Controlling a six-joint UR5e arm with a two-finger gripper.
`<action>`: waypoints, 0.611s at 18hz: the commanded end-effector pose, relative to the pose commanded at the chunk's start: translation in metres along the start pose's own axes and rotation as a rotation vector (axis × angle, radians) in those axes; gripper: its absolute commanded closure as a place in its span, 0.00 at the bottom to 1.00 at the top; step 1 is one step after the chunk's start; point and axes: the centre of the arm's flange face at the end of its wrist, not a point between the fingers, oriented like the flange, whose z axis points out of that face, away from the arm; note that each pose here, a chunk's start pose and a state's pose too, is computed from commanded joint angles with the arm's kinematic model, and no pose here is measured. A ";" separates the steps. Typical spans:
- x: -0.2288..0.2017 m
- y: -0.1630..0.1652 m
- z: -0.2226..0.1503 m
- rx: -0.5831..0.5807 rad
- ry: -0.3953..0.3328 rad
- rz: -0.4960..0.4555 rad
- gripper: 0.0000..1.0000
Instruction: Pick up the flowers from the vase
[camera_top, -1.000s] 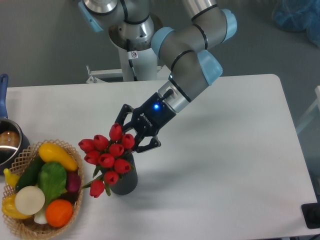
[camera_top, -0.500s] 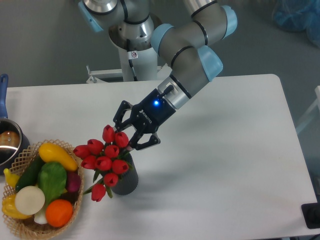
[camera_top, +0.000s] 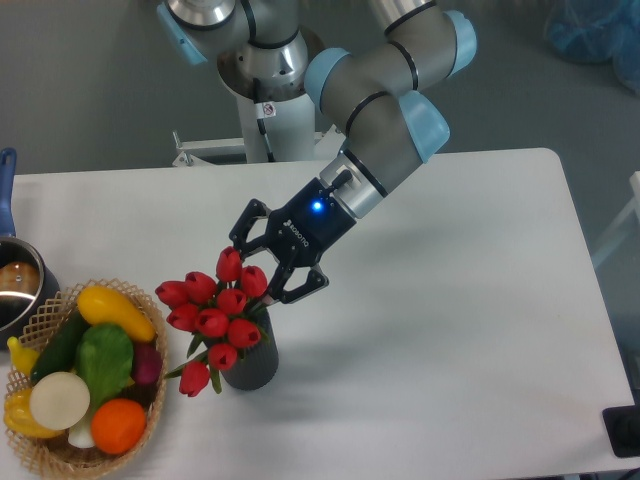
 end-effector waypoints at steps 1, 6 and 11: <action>-0.001 0.000 -0.001 0.000 -0.001 -0.002 0.07; -0.008 0.004 -0.014 0.002 -0.027 -0.009 0.00; -0.009 0.005 -0.016 0.003 -0.030 -0.012 0.00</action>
